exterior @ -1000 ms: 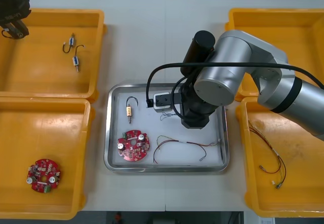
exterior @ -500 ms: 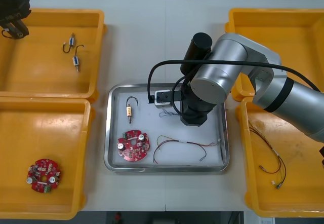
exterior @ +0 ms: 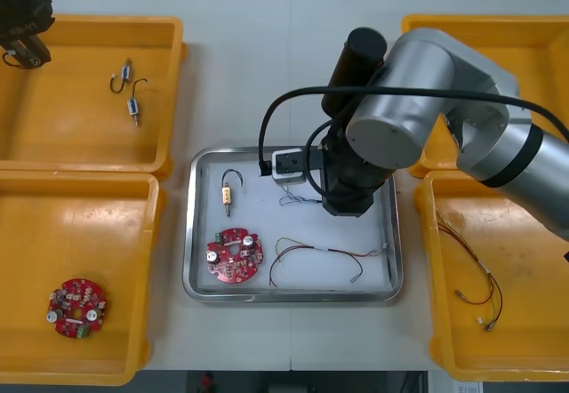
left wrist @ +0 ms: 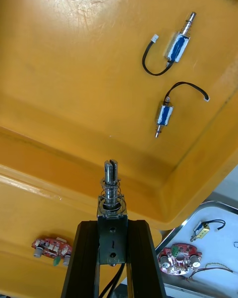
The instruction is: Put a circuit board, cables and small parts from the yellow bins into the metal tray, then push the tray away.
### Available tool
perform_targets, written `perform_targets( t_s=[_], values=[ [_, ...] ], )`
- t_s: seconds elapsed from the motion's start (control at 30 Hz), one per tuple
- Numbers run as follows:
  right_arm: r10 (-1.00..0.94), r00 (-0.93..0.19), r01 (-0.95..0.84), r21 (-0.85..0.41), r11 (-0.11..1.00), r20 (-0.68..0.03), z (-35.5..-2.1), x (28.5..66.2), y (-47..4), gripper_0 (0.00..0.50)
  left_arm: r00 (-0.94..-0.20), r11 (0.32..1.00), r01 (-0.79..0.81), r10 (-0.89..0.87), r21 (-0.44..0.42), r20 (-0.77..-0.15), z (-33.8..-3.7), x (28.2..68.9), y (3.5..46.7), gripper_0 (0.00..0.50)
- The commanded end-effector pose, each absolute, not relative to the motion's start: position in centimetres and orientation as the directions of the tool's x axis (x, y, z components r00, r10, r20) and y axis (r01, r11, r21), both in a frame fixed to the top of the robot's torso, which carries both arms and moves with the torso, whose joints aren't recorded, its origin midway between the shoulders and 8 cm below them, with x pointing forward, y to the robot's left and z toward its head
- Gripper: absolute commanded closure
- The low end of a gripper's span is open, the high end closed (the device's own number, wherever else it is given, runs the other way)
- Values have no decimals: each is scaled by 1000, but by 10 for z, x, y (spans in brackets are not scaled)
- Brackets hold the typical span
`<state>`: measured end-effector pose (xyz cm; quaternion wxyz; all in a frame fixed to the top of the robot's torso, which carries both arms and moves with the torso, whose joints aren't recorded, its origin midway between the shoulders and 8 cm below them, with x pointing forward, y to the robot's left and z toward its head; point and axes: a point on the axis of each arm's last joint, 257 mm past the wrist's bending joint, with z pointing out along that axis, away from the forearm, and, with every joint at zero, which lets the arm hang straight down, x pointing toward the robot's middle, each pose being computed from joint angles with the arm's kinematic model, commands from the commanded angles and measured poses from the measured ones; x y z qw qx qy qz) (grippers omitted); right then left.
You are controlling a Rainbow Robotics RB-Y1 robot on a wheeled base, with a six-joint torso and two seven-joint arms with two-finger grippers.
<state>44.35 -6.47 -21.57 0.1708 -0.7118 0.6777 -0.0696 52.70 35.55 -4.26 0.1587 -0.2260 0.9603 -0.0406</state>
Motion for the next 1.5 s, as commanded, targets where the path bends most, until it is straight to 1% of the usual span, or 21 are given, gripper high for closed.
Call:
perform_targets(
  t_s=[0.03, 0.1, 0.17, 0.27, 0.37, 0.47, 0.63, 0.8, 0.93, 1.13, 1.23, 1.33, 1.5],
  values=[
    [-977, -15, -933, -349, 90, -211, -166, 449, -84, 0, -851, 920, -355, -392, -168, -349, -6, 531, 352, 500],
    [-972, -45, -936, -330, 122, -233, -153, 448, -93, 0, -855, 926, -344, -378, -158, -354, -11, 533, 345, 500],
    [-960, -102, -936, -303, 182, -260, -143, 448, -105, 0, -857, 929, -334, -370, -160, -360, -17, 536, 338, 500],
    [-921, -219, -914, -262, 309, -322, -123, 447, -131, 0, -859, 940, -300, -341, -165, -381, -26, 544, 320, 500],
    [-886, -302, -881, -253, 400, -351, -112, 448, -154, 0, -860, 945, -284, -325, -160, -393, -34, 546, 312, 500],
    [-846, -387, -838, -242, 489, -367, -107, 445, -177, 0, -858, 950, -272, -311, -153, -409, -42, 547, 306, 500],
    [-710, -574, -704, -196, 682, -409, -100, 439, -227, 0, -845, 959, -242, -284, -150, -453, -58, 549, 296, 500],
    [-554, -714, -554, -139, 821, -428, -101, 432, -268, 0, -836, 963, -230, -270, -142, -478, -70, 539, 280, 500],
    [-433, -788, -436, -101, 894, -437, -101, 427, -295, 0, -819, 957, -250, -291, -149, -495, -78, 526, 267, 500],
    [-253, -861, -262, -41, 964, -442, -104, 419, -327, 0, -811, 947, -278, -321, -162, -488, -88, 502, 255, 500],
    [-165, -879, -184, 0, 983, -448, -106, 414, -341, 0, -804, 944, -292, -330, -155, -496, -94, 490, 245, 500],
    [-94, -889, -120, 30, 992, -449, -107, 409, -352, 0, -784, 932, -322, -360, -165, -505, -99, 482, 234, 500],
    [21, -903, -5, 59, 998, -429, -117, 400, -371, 0, -767, 923, -342, -384, -179, -515, -108, 472, 218, 500]
  ],
)
